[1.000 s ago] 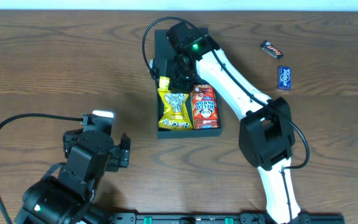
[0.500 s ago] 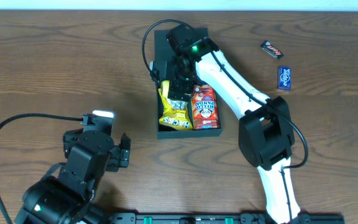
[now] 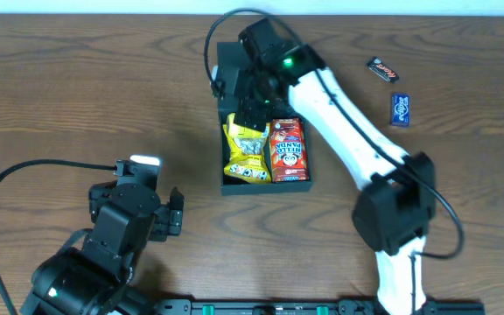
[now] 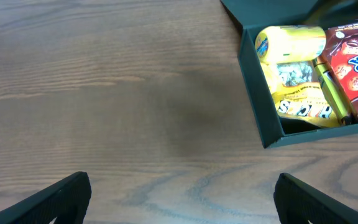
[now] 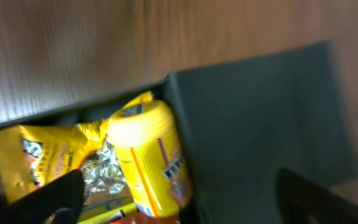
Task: Pack container
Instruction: 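Lower the yellow tube into the box on top of the bag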
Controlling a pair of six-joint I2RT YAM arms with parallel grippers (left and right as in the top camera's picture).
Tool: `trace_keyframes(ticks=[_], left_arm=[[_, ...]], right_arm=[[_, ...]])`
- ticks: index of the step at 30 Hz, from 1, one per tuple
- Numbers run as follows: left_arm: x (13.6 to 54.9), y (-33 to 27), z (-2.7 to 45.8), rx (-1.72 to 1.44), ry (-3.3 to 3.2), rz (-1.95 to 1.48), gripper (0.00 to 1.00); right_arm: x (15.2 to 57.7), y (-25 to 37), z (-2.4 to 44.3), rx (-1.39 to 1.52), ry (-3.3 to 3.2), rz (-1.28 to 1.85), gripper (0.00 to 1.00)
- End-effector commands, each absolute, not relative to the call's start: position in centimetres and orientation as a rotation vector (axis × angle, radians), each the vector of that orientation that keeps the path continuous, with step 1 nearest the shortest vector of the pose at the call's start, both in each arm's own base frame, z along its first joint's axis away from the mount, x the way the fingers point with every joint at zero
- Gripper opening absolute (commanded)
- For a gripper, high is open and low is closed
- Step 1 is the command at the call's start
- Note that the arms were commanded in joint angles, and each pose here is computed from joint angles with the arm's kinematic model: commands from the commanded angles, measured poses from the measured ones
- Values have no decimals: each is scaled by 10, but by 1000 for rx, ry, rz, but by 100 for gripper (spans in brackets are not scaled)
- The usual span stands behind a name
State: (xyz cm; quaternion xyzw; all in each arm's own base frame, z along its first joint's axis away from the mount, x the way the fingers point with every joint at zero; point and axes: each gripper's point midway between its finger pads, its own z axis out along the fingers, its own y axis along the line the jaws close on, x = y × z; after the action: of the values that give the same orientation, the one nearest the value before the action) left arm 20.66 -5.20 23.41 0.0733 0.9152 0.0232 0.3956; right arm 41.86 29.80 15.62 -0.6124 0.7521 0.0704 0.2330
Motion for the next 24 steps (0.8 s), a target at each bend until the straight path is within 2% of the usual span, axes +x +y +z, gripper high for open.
trace_keyframes(ticks=[1,4,6,8,10,24], left_arm=[[207,-52,240,187,2308,57,95],[207,-52,240,186,2309,57,95],[207,-52,240,186,2309,57,95],[207,-52,240,186,2309,57,95],[207,-52,240,186,2309,57,95],[207,-52,240,186,2309,57,95]], right_arm=[[414,304,185,-1627,2035,217,99],[411,302,183,-1636,2051,221,97],[409,300,181,-1642,2067,224,69],[408,300,180,-1644,2068,226,22],[410,300,176,-1644,2073,226,2],[406,318,94,-1699,2207,399,1]])
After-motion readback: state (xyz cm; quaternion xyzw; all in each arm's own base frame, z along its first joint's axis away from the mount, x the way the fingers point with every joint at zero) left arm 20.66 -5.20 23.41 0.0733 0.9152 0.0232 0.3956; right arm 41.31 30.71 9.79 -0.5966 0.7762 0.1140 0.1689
